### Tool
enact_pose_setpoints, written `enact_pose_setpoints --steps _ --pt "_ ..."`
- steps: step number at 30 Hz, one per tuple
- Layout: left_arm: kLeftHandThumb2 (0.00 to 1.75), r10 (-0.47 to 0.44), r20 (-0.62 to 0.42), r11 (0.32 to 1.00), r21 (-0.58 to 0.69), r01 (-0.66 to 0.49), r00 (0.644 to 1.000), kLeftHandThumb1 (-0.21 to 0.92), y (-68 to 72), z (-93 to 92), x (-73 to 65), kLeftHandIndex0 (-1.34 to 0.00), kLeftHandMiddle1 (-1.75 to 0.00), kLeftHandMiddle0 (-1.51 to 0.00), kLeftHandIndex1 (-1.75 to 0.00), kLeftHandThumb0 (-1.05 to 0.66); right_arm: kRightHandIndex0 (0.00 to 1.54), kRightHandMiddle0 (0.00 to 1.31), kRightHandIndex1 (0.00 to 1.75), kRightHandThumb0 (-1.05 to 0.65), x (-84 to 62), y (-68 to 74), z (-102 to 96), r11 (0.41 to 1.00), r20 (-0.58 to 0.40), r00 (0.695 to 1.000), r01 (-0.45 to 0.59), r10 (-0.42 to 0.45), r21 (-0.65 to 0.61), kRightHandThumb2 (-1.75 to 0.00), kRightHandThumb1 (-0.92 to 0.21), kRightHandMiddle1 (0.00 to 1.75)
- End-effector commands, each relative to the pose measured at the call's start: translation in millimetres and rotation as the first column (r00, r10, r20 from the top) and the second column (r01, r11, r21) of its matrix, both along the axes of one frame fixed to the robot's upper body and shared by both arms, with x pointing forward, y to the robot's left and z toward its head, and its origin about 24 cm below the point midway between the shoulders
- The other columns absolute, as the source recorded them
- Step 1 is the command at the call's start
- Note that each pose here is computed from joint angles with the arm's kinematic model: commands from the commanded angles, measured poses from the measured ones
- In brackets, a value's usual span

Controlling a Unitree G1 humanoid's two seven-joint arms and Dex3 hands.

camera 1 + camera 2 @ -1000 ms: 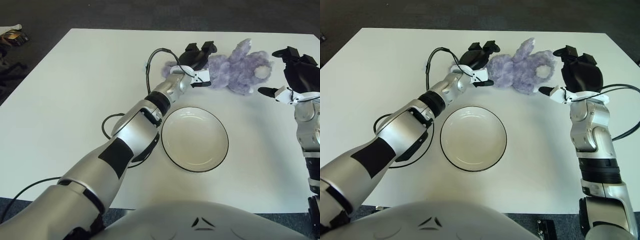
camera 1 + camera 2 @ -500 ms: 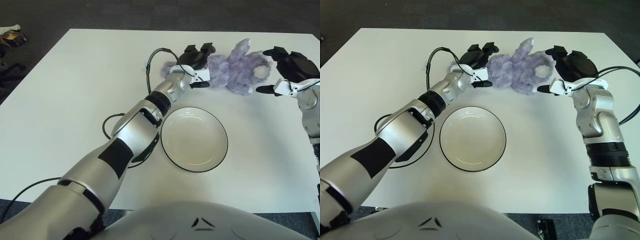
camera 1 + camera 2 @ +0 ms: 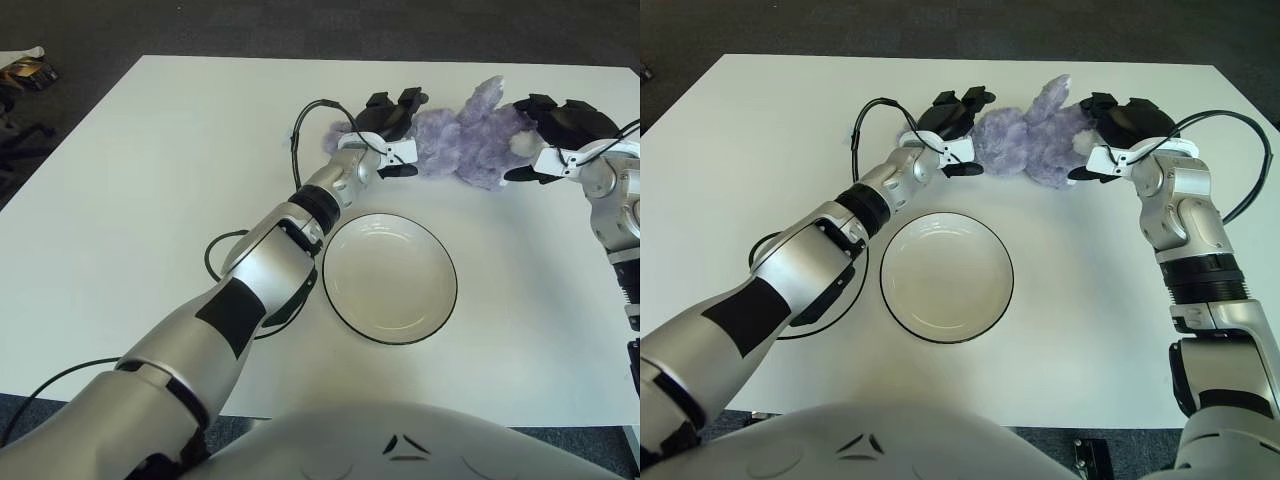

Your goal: Put the doll into the plate.

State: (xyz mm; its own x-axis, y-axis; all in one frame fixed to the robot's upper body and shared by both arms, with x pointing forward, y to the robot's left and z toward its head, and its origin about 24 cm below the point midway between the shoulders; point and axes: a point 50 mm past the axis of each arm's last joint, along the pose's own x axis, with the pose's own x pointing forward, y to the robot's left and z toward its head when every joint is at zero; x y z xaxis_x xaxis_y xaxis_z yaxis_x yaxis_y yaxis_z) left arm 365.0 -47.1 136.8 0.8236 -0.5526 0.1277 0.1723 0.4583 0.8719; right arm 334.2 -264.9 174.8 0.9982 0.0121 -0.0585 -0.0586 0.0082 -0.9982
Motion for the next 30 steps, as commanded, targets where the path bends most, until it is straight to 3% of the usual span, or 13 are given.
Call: enact_pose_setpoints --steps 1,7,20,25,28,30 --pt "0.97 0.001 -0.003 1.000 -0.021 -0.001 1.000 0.20 -1.5 -1.2 -1.6 0.00 -1.05 0.00 -0.69 -0.39 0.06 0.00 0.74 -1.04 2.6 -3.8 4.1 0.999 0.014 1.000 0.005 -0.005 -0.043 -0.37 -0.70 0.40" --pt "0.97 0.001 0.000 1.000 -0.016 -0.001 1.000 0.20 -1.8 -1.5 -1.9 0.00 -1.07 0.00 -0.67 -0.39 0.08 0.00 0.74 -1.04 5.1 -1.4 2.9 0.999 0.009 1.000 -0.010 0.011 -0.042 -0.35 -0.72 0.40" --pt "0.94 0.002 0.006 1.000 -0.003 -0.002 1.000 0.21 -1.1 -2.8 -1.8 0.00 -1.14 0.00 -0.67 -0.39 0.13 0.00 0.77 -0.97 12.6 0.3 -2.8 0.998 -0.010 0.999 -0.044 0.044 -0.043 -0.33 -0.71 0.56" --pt "0.94 0.005 0.007 1.000 0.002 -0.005 1.000 0.21 -0.8 -3.0 -1.5 0.00 -1.08 0.00 -0.67 -0.41 0.15 0.00 0.82 -0.94 14.1 -1.0 -6.9 0.999 -0.002 0.999 -0.044 0.044 -0.021 -0.34 -0.69 0.62" --pt "0.94 0.007 0.008 1.000 0.004 -0.007 1.000 0.21 -0.5 -3.5 -1.4 0.00 -1.02 0.00 -0.66 -0.42 0.15 0.00 0.84 -0.84 15.1 -1.8 -9.9 0.999 0.010 0.999 -0.041 0.041 -0.004 -0.46 -0.60 0.66" --pt "0.94 0.008 0.010 1.000 0.007 -0.008 1.000 0.21 -0.4 -3.8 -1.4 0.00 -0.99 0.00 -0.66 -0.43 0.15 0.00 0.83 -0.69 16.1 -3.0 -11.5 0.999 0.030 0.999 -0.035 0.034 0.017 -0.69 -0.45 0.70"
